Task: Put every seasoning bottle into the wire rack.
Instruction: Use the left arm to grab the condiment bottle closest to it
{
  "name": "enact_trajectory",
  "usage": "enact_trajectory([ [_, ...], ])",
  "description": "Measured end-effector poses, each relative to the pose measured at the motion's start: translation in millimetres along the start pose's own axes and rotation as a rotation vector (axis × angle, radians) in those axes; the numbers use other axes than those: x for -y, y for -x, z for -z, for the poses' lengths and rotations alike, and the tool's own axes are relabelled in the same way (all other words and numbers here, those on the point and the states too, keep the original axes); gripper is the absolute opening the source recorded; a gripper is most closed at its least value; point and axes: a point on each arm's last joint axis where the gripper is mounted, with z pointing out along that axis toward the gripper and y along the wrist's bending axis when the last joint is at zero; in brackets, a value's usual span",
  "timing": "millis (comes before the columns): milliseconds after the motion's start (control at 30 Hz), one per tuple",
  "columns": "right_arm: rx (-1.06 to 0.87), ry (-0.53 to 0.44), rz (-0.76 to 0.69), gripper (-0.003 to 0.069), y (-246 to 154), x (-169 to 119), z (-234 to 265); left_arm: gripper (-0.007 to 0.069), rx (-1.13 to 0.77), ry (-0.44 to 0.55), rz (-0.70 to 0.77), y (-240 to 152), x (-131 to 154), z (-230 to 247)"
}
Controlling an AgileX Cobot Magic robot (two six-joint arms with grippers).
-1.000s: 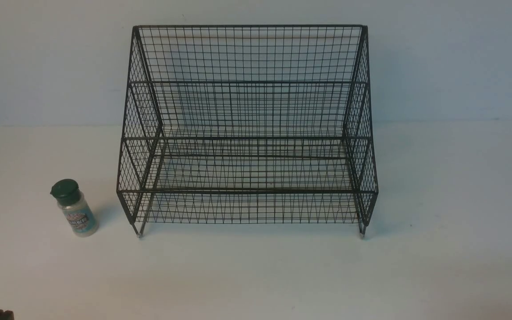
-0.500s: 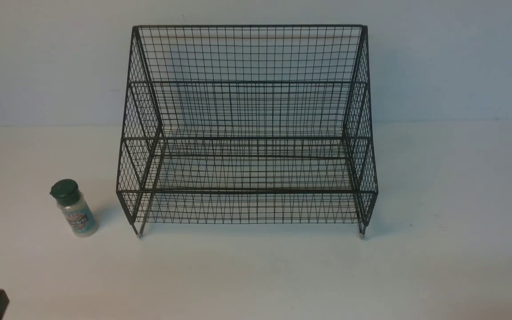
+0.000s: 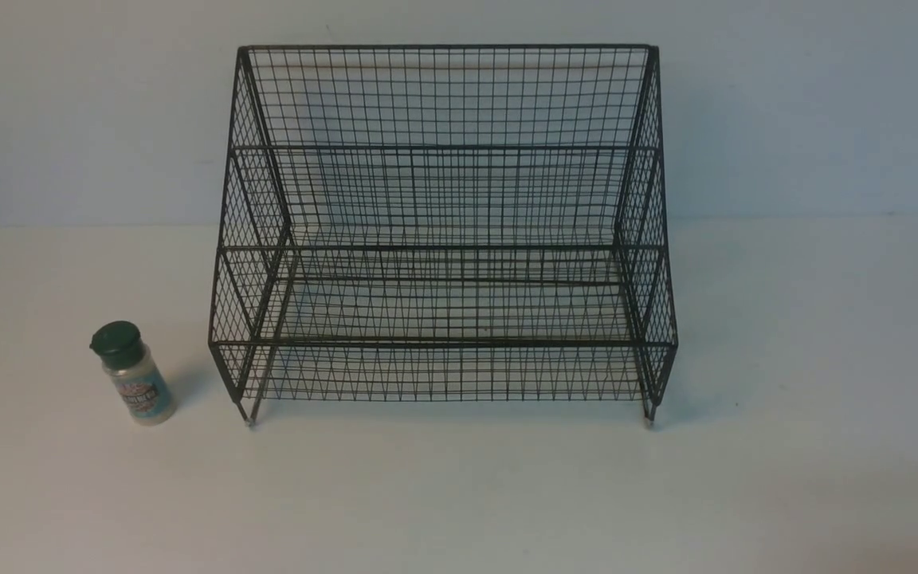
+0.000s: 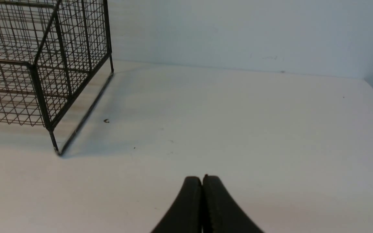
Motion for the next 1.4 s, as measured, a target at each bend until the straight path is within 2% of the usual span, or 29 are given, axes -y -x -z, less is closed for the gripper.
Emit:
enact_trajectory([
  [200,0.0,0.0,0.0,-0.0015,0,0,0,-0.0005,-0.259,0.036,-0.032,-43,-2,-52],
  [433,0.0,0.0,0.0,-0.0015,0,0,0,-0.0004,-0.437,0.053,-0.082,-100,-8,-75],
  [767,0.0,0.0,0.0,-0.0015,0,0,0,-0.0001,-0.516,0.059,-0.123,-153,-15,-88],
  [867,0.0,0.0,0.0,-0.0015,0,0,0,0.0028,-0.546,0.071,-0.129,-169,-18,-89],
  [1000,0.0,0.0,0.0,-0.0015,0,0,0,0.0085,-0.55,0.111,-0.118,-174,-22,-88],
  [1133,0.0,0.0,0.0,-0.0015,0,0,0,0.0224,-0.541,0.179,-0.095,-173,-27,-88],
  [1200,0.0,0.0,0.0,-0.0015,0,0,0,0.0274,-0.541,0.181,-0.094,-173,-27,-88],
  [1300,0.0,0.0,0.0,-0.0015,0,0,0,0.0388,-0.557,0.184,-0.094,-176,-28,-87],
  [1333,0.0,0.0,0.0,-0.0015,0,0,0,0.0394,-0.559,0.185,-0.094,-177,-28,-87],
  [1400,0.0,0.0,0.0,-0.0015,0,0,0,0.0461,-0.604,0.205,-0.096,-188,-31,-85],
])
